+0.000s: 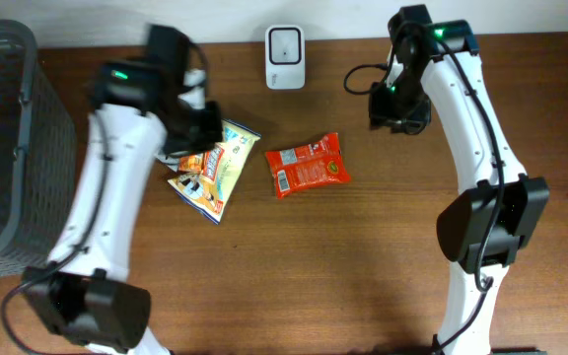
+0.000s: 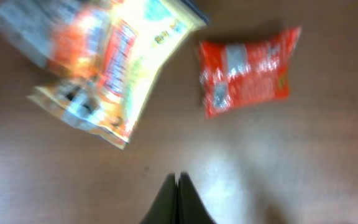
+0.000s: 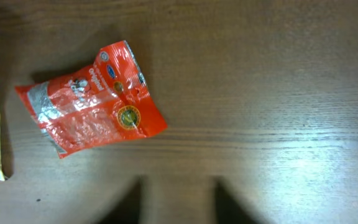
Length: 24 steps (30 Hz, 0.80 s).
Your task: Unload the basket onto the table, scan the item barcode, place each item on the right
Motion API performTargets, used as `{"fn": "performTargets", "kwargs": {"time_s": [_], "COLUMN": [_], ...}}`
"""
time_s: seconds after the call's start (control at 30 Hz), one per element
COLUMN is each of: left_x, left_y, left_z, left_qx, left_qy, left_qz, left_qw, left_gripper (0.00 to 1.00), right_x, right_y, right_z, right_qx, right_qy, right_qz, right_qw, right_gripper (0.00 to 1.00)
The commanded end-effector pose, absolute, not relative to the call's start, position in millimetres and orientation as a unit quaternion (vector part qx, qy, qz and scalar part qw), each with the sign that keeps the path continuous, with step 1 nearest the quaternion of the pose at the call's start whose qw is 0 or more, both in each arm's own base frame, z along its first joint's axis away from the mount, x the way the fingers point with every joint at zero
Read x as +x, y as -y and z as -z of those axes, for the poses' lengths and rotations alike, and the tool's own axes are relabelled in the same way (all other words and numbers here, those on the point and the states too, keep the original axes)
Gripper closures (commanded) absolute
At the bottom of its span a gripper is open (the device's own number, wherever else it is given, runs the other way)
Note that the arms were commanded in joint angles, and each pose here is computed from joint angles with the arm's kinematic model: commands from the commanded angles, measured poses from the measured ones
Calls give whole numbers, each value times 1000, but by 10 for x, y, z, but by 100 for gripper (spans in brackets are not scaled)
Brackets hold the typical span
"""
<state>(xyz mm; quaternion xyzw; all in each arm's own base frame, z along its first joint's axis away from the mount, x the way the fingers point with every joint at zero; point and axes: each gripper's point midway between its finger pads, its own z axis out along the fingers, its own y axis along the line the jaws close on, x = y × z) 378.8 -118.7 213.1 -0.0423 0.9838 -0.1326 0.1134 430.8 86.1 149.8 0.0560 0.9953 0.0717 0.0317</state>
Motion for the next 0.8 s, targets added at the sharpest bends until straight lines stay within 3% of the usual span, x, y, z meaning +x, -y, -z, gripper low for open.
{"fn": "performTargets", "kwargs": {"time_s": [0.0,0.13,0.23,0.37,0.47,0.57,0.63,0.7,0.77], "left_x": [3704,3896,4076,4148,4111,4126,4235,4287,4258], "left_y": [1850,2172,2288,2442,2196,2025,1761,1725,1735], "left_z": [-1560,-955,-748,-233,4,-102,-481,-801,-823], "left_qx": [-13,-20,-11,-19,-45,-46,-28,-27,-25], "left_qy": [-978,-955,-944,-940,-961,-965,-969,-964,-965], "left_qz": [188,261,285,313,242,230,197,201,200], "left_qw": [93,143,168,133,124,117,144,170,168], "left_gripper": [100,100,100,100,100,100,100,100,100], "right_x": [4268,4287,4298,4269,4249,4155,4145,4274,4394], "right_y": [-1078,-1613,-1748,-1760,-1739,-1384,-1233,-1371,-1965], "right_z": [-1176,-685,-560,-488,-311,-14,-157,-688,-1048], "right_qx": [32,1,-6,-6,4,90,108,91,11], "right_qy": [-992,-959,-944,-942,-960,-983,-988,-985,-959], "right_qz": [-119,-283,-330,-334,-281,-156,-114,-143,-270], "right_qw": [-2,-3,7,6,0,-20,-10,44,87], "right_gripper": [96,96,96,96,96,96,96,96,96]}}
